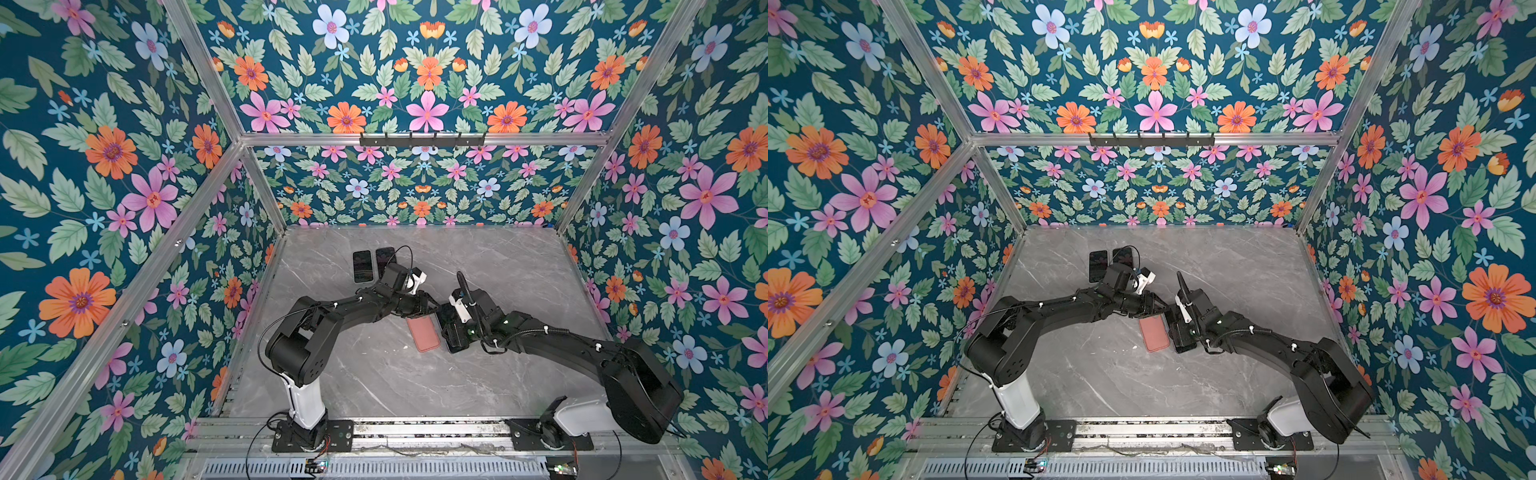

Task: Put the phone into the phone case

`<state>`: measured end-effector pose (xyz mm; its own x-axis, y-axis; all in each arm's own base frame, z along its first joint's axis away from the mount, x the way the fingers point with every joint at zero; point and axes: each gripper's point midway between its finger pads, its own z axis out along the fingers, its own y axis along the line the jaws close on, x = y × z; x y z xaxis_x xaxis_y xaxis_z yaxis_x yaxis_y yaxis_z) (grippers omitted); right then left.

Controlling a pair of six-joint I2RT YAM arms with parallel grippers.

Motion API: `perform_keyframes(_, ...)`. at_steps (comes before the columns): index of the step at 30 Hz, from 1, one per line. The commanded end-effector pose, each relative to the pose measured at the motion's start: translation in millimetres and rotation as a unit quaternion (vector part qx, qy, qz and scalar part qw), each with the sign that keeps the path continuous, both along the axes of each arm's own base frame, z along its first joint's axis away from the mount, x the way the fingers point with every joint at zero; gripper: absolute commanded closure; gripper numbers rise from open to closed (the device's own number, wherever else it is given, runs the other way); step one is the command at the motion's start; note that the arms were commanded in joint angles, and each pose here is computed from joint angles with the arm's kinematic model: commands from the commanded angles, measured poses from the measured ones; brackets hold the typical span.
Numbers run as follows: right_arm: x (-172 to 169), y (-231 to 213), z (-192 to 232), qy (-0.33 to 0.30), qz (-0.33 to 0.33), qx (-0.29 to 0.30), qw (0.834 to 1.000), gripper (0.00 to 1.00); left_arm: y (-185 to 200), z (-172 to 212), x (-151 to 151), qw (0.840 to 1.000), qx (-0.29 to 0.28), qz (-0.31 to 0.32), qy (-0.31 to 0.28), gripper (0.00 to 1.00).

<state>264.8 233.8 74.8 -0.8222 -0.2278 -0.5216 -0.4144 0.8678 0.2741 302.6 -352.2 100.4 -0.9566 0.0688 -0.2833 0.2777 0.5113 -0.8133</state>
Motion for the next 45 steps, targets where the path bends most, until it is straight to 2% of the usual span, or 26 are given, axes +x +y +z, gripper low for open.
perform_keyframes(1, 6.2, 7.1, 7.7, -0.015, 0.007, 0.012, 1.0, 0.43, -4.7, 6.6, 1.5, 1.0, -0.019, -0.007, -0.004, 0.62)
perform_keyframes(12, 7.9, 9.2, 5.9, -0.01, 0.009, 0.009, 1.0, 0.42, -2.4, 2.2, -1.9, 1.0, -0.017, -0.007, -0.001, 0.73)
perform_keyframes(14, 7.6, 9.5, 5.2, -0.009, 0.011, 0.008, 1.0, 0.42, -2.3, 1.9, -2.1, 1.0, -0.017, -0.007, -0.001, 0.78)
perform_keyframes(21, 7.1, 9.5, 3.7, -0.006, 0.015, 0.003, 1.0, 0.39, -0.6, -0.6, -3.2, 1.0, -0.015, -0.006, 0.001, 0.81)
perform_keyframes(24, 8.1, 7.7, 4.3, -0.007, 0.013, -0.003, 1.0, 0.33, 1.1, -2.3, -3.4, 1.0, -0.013, -0.005, 0.002, 0.82)
perform_keyframes(27, 8.1, 4.2, 6.4, -0.008, 0.006, -0.009, 1.0, 0.21, 2.2, -6.1, -4.6, 1.0, -0.012, -0.002, 0.006, 0.84)
perform_keyframes(30, 5.5, 1.2, 14.6, -0.01, -0.003, -0.003, 1.0, 0.13, 2.6, -8.1, -5.1, 1.0, -0.017, 0.002, 0.011, 0.86)
perform_keyframes(36, -5.1, -0.6, 34.5, -0.01, -0.026, 0.046, 0.999, 0.07, -2.4, 4.4, -4.1, 0.999, -0.05, 0.006, 0.016, 0.86)
perform_keyframes(39, -6.8, -1.0, 44.6, -0.007, -0.052, 0.082, 0.995, 0.06, -3.6, 13.8, -2.6, 0.998, -0.061, 0.01, 0.016, 0.87)
perform_keyframes(42, -6.8, -2.4, 57.6, -0.001, -0.093, 0.132, 0.987, 0.07, -3.8, 20.7, 0.0, 0.997, -0.068, 0.022, 0.018, 0.88)
perform_keyframes(45, -8.3, -5.3, 72.5, 0.01, -0.13, 0.199, 0.971, 0.09, -5.6, 28.8, 4.1, 0.995, -0.09, 0.038, 0.026, 0.88)
